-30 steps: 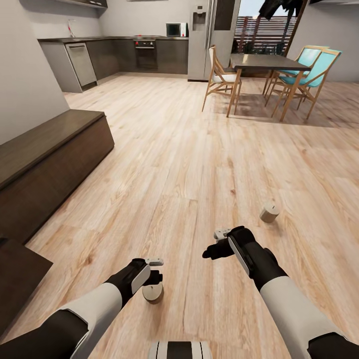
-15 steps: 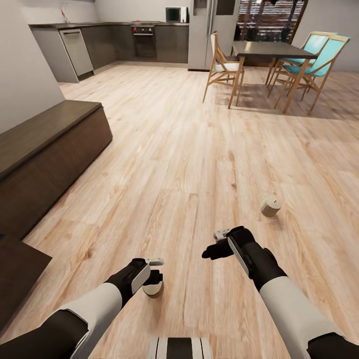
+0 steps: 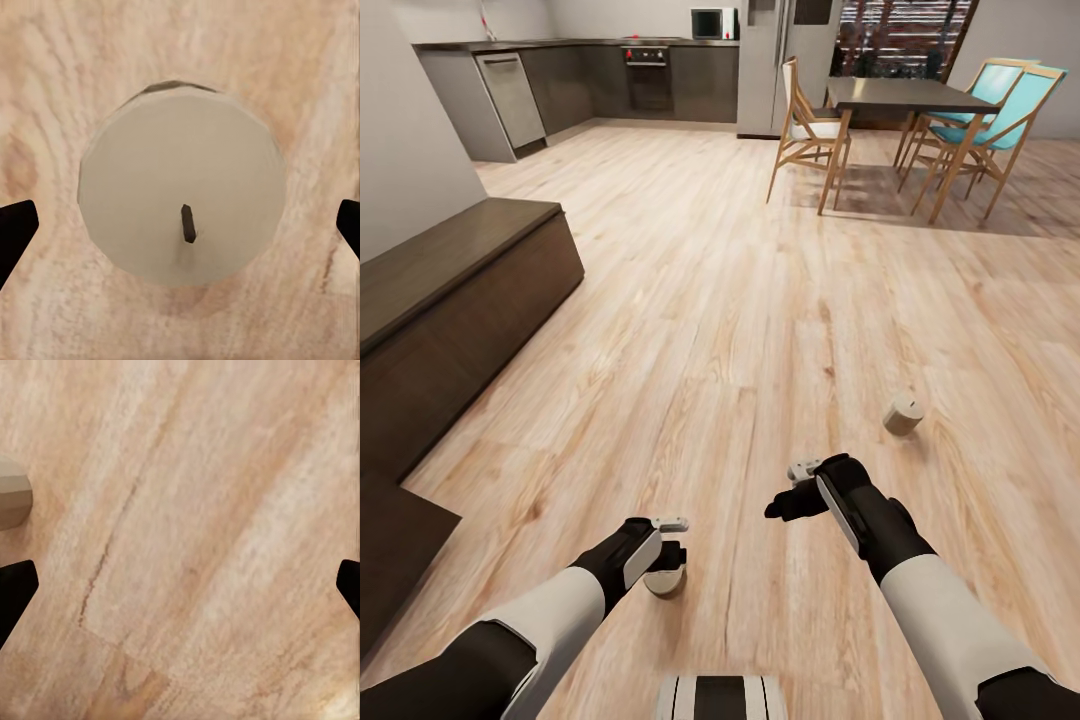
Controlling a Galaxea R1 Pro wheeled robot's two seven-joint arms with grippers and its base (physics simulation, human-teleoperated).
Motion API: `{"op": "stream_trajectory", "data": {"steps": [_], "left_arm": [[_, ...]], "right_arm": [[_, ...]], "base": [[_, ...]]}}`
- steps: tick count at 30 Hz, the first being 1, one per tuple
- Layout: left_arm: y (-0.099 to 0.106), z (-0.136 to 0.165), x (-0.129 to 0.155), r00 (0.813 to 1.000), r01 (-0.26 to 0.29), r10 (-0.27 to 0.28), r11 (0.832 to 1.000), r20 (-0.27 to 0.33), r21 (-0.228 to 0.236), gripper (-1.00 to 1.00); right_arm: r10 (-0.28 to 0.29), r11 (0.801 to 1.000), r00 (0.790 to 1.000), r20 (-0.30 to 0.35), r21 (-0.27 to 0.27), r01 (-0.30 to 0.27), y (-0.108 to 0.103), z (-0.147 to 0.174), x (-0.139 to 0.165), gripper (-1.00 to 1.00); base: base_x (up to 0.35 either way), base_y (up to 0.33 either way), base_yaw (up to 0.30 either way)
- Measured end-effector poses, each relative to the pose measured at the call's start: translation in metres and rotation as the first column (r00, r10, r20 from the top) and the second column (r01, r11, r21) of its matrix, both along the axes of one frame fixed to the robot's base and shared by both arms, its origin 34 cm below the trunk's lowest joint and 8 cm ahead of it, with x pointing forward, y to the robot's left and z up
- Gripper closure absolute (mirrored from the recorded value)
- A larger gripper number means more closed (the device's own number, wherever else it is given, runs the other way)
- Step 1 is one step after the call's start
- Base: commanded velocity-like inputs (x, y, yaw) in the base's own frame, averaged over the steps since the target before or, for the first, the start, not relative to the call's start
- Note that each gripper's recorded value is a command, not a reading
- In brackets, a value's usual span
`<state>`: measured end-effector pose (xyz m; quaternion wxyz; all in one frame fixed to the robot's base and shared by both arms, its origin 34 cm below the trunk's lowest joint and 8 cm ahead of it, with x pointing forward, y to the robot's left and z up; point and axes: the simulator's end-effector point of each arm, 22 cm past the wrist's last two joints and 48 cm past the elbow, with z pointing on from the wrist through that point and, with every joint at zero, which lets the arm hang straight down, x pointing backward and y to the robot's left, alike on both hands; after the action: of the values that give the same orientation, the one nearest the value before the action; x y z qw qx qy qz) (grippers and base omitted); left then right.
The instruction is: Place each of the two pumpkins and all three candles from the living room inside a cabinet in the living room (use any cabinet), then make sure every cabinet is closed, and position the cauldron so it is next to a table in the living room.
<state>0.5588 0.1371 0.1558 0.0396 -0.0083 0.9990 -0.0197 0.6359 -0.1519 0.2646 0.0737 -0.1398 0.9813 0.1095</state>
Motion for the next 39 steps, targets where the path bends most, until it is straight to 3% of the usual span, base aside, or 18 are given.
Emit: {"op": "stream_trajectory", "data": {"steps": [39], "left_arm": [[0.0011,-0.0079,-0.004,1.0,-0.001,0.001,1.0,-0.012,0.002,-1.0]], "right_arm": [[0.003,1.0,1.0,-0.017,0.007,-0.003,0.0052,-0.009,-0.0042,-1.0]], "base": [[0.013,-0.008,0.0]]}}
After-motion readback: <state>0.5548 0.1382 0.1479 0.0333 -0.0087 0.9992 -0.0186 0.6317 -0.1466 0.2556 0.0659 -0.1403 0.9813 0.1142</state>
